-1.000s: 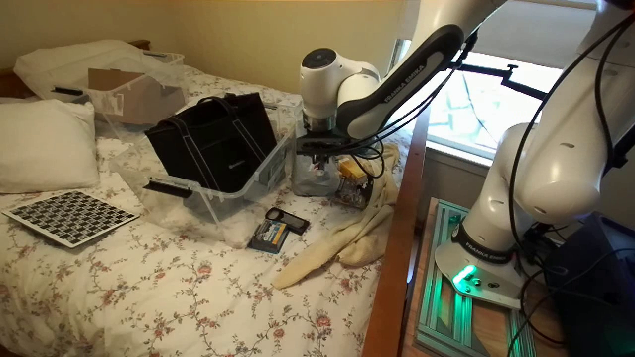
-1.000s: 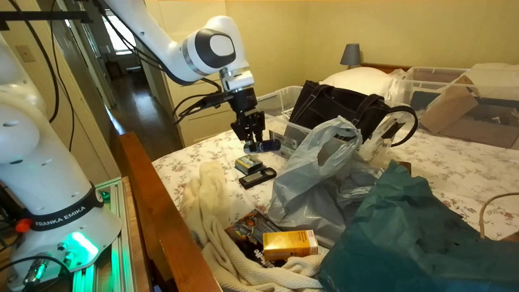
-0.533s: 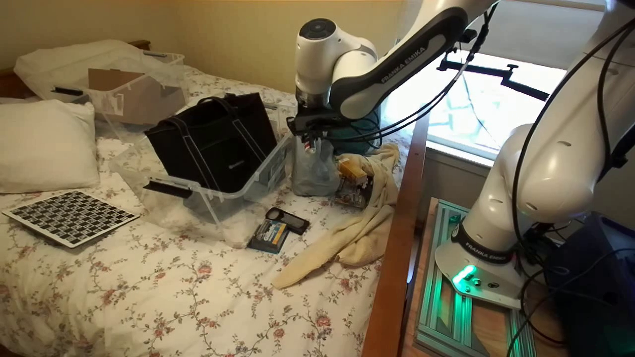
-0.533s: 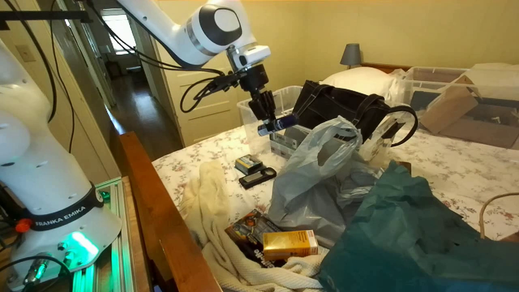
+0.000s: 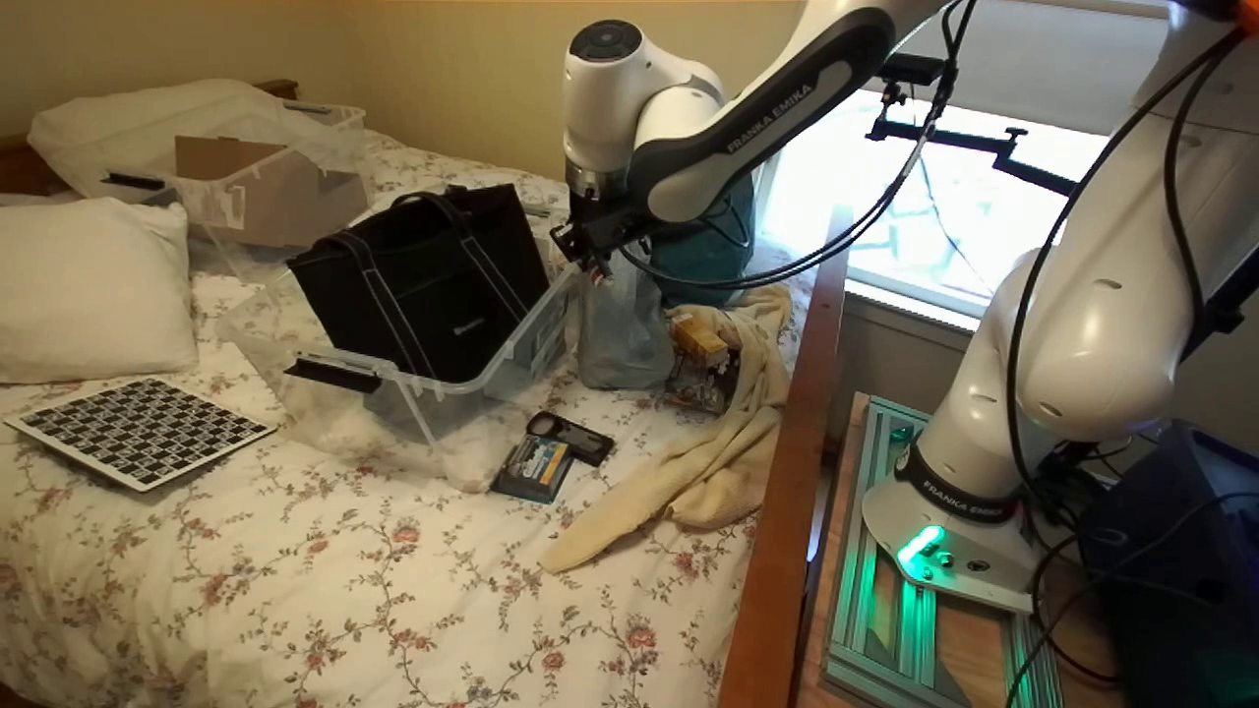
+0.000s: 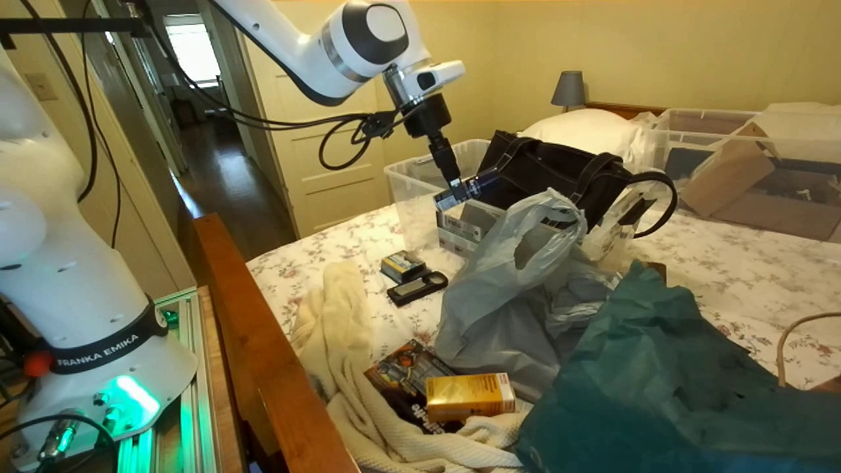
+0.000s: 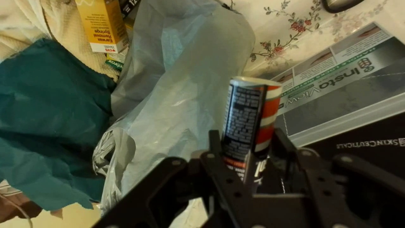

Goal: Pick up the small bottle with the black lid and place it in the shopping bag

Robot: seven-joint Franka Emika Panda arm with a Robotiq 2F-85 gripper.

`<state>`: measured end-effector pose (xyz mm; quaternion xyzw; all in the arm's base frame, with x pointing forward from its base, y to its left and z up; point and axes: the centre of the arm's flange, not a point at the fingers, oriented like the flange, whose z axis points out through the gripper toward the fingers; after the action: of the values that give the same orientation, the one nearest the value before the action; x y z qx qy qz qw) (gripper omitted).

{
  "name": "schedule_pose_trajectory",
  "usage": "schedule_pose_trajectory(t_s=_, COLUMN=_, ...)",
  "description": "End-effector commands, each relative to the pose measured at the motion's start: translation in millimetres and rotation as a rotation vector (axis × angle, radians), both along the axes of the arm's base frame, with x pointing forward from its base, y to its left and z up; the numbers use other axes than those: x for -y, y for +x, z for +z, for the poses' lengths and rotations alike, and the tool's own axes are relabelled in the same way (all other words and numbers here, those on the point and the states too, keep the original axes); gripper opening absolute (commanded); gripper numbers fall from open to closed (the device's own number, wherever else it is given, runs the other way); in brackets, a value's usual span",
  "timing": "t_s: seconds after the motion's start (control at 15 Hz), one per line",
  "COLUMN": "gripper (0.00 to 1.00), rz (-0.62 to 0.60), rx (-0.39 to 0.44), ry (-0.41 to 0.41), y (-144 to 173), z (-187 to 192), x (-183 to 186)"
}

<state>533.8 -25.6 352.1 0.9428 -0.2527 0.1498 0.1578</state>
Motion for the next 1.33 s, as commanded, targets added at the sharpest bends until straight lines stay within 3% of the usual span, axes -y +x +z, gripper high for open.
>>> schedule_pose_trajectory(t_s=0.0, gripper=0.43, rz=0.003, rx=-0.002, ry=-0.001, y=1.0, z=-0.7, x=-0.2)
schedule_pose_trajectory(t_s=0.07, gripper=0.43, rz=0.006, rx=-0.003, ry=-0.001, y=1.7, z=-1.1, x=-0.4)
schedule_pose_trajectory(t_s=0.13, gripper=0.18, rz=0.039, rx=0.014, ry=-0.016, y=5.8, z=-0.1, x=-6.0)
schedule_pose_trajectory(t_s=0.67, gripper=0.18, rz=0.275, rx=0.128, ry=-0.094, y=53.8, z=28.9, x=-37.3)
schedule_pose_trajectory(t_s=1.27, gripper=0.18, rz=0.555, rx=0.257, ry=-0.059, y=131.3, z=25.2, x=-62.2)
